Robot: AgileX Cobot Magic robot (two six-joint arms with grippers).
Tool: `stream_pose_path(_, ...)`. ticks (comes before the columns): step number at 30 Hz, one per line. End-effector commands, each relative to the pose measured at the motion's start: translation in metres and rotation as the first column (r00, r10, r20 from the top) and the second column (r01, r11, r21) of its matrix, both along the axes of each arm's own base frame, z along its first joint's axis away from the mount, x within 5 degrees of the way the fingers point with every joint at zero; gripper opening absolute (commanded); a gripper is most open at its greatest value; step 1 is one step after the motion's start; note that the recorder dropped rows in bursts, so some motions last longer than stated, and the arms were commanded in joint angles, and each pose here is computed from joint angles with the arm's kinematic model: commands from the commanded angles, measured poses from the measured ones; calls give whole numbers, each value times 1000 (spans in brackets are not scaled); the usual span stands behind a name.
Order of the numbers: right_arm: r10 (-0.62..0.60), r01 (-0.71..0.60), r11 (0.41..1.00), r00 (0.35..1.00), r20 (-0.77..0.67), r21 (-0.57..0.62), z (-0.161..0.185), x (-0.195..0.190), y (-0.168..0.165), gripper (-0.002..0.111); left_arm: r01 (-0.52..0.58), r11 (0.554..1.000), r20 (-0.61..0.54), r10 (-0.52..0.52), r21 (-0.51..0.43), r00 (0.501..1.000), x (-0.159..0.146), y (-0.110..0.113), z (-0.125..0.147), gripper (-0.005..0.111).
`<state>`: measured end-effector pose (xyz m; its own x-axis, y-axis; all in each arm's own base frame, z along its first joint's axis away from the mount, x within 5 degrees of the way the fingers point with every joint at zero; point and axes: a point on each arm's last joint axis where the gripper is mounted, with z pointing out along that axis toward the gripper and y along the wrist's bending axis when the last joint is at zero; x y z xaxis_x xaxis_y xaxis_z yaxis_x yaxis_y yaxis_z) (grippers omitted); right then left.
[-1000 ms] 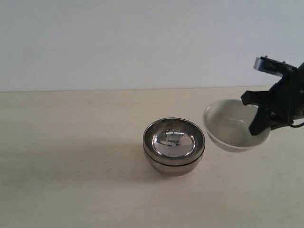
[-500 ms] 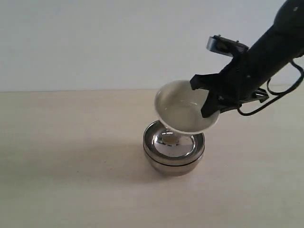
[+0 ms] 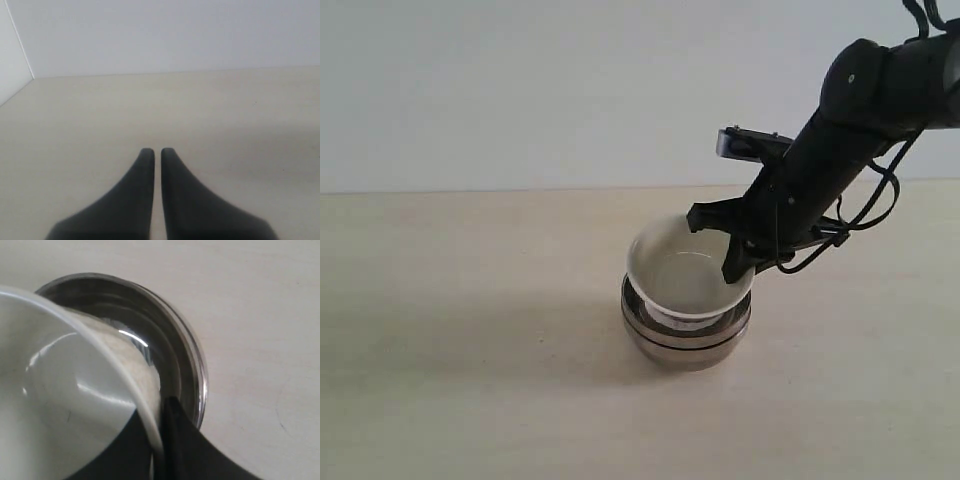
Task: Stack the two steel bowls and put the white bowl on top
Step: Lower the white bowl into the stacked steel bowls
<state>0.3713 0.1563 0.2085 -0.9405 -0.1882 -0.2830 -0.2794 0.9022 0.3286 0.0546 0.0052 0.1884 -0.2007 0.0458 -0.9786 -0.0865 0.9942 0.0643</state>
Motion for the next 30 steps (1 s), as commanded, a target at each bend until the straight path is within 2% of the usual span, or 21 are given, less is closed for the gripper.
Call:
stream_pose_path(1,-9,9,1000,1000,14,4,1,3,2,0,-2,1000,1,2,-14,1000,0,0,-1,4)
stream_pose_path(9,-9,9,1000,1000,3,-2,-10,5,4,0,-2,1000,1,2,-14,1000,0,0,-1,4)
stream_pose_path(26,-10,10,1000,1000,23,0,-9,6,6,0,-2,1000,1,2,-14,1000,0,0,-1,4)
stream_pose_path(28,-15,15,1000,1000,25,6,-9,7,6,4,-2,1000,1,2,-14,1000,0,0,-1,4)
stream_pose_path(30,-22,22,1000,999,26,18,-9,7,7,14,-2,1000,1,2,-14,1000,0,0,-1,4)
